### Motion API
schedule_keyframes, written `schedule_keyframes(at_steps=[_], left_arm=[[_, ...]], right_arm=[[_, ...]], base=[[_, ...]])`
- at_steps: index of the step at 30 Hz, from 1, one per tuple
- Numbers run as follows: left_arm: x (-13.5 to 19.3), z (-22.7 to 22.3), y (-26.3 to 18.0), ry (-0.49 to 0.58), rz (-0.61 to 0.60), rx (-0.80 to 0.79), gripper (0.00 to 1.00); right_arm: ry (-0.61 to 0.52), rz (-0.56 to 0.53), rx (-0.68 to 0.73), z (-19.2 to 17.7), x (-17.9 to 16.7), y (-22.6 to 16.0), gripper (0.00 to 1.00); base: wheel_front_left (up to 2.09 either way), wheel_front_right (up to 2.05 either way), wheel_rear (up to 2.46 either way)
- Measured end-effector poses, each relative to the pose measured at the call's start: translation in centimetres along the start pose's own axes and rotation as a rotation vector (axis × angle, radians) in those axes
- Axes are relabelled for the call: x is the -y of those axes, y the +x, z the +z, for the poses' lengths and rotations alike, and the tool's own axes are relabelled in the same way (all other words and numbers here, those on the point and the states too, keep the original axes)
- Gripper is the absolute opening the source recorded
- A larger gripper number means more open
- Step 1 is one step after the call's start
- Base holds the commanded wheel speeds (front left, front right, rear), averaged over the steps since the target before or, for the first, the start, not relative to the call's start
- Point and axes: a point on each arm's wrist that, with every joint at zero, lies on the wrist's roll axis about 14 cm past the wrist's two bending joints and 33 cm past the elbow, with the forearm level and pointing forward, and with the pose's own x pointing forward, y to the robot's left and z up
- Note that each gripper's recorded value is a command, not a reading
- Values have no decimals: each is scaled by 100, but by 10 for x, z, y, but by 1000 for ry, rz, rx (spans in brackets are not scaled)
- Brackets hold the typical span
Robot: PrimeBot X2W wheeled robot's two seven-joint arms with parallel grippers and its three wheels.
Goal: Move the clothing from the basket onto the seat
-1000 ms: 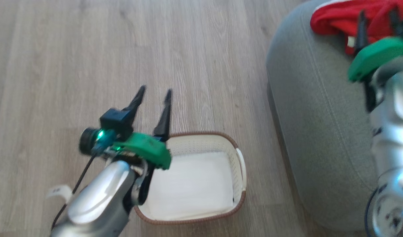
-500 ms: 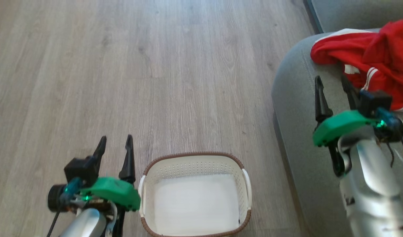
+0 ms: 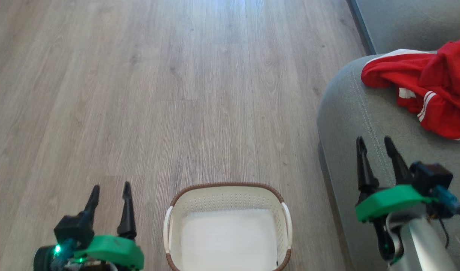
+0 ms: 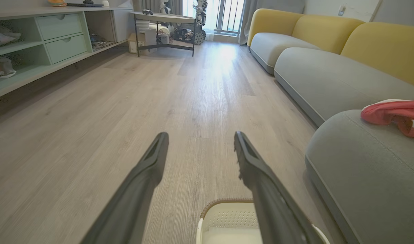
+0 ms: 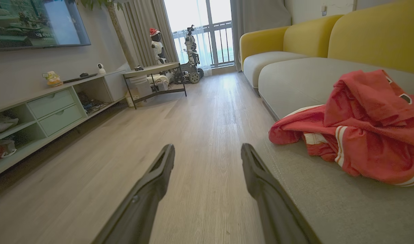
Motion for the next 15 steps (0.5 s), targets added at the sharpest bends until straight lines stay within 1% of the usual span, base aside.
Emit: schedule_keyframes(at_steps=[6,15], left_arm=[[-13,-3,-14,12,44,0,100],[-20,-8,-30,6,75,-2,100]], right_arm=[[43,-8,-18,-9,-1,-22,100],[43,12,-9,-6,-9,-36,100]], base=[[0,0,0],[0,0,0]])
